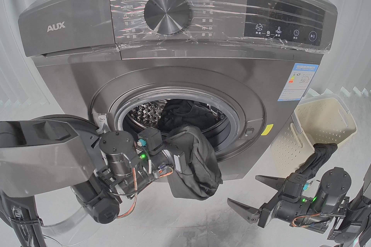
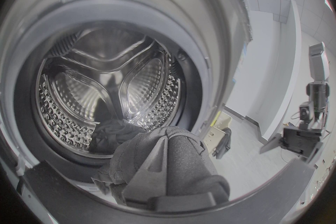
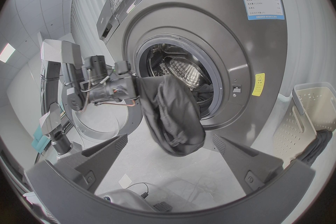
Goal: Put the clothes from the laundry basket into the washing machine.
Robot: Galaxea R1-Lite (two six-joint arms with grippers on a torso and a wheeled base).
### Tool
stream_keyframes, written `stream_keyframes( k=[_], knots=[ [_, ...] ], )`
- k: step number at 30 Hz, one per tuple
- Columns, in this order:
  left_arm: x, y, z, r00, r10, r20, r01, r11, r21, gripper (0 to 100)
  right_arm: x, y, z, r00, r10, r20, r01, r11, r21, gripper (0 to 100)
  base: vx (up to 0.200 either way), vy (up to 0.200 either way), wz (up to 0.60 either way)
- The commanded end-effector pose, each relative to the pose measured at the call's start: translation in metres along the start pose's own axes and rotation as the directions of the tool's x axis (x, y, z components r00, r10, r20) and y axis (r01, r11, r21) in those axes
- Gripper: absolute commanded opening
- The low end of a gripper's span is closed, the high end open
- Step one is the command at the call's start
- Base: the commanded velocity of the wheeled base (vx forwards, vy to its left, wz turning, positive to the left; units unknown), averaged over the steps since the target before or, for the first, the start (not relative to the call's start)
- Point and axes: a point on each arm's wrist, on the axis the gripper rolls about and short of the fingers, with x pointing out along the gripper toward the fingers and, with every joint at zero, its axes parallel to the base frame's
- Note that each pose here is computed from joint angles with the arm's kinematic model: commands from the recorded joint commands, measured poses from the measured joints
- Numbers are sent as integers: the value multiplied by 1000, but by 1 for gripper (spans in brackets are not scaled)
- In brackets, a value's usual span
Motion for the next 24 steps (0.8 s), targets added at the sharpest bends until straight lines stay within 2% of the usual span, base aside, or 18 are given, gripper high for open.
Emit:
stream_keyframes(
  k=[1, 4, 10, 15, 20, 24],
  knots=[
    [33, 20, -21, 999, 43, 13, -43, 999, -4, 0, 0, -1, 0, 1000, -3, 1, 3, 1000, 1, 100, 0, 0, 0],
    [46, 24, -20, 997, 58, 50, -58, 998, -8, 0, 0, -1, -1, 1000, -4, -3, 4, 1000, 1, 100, 0, 0, 0],
    [64, 30, -35, 993, 105, 51, -104, 995, -6, 0, 1, -2, 0, 1000, -8, -3, 8, 1000, 2, 100, 0, 0, 0],
    [80, 45, -44, 990, 131, 51, -131, 991, -4, 0, 0, -2, -1, 1000, -9, -9, 9, 1000, 3, 100, 0, 0, 0],
    [100, 62, -38, 983, 168, 72, -168, 986, 0, 0, 1, -3, -2, 1000, -9, -13, 9, 1000, 2, 100, 0, 0, 0],
    [110, 66, -35, 982, 182, 41, -183, 983, 15, 0, 1, -3, -3, 1000, -9, -16, 9, 1000, 2, 100, 0, 0, 0]
  ],
)
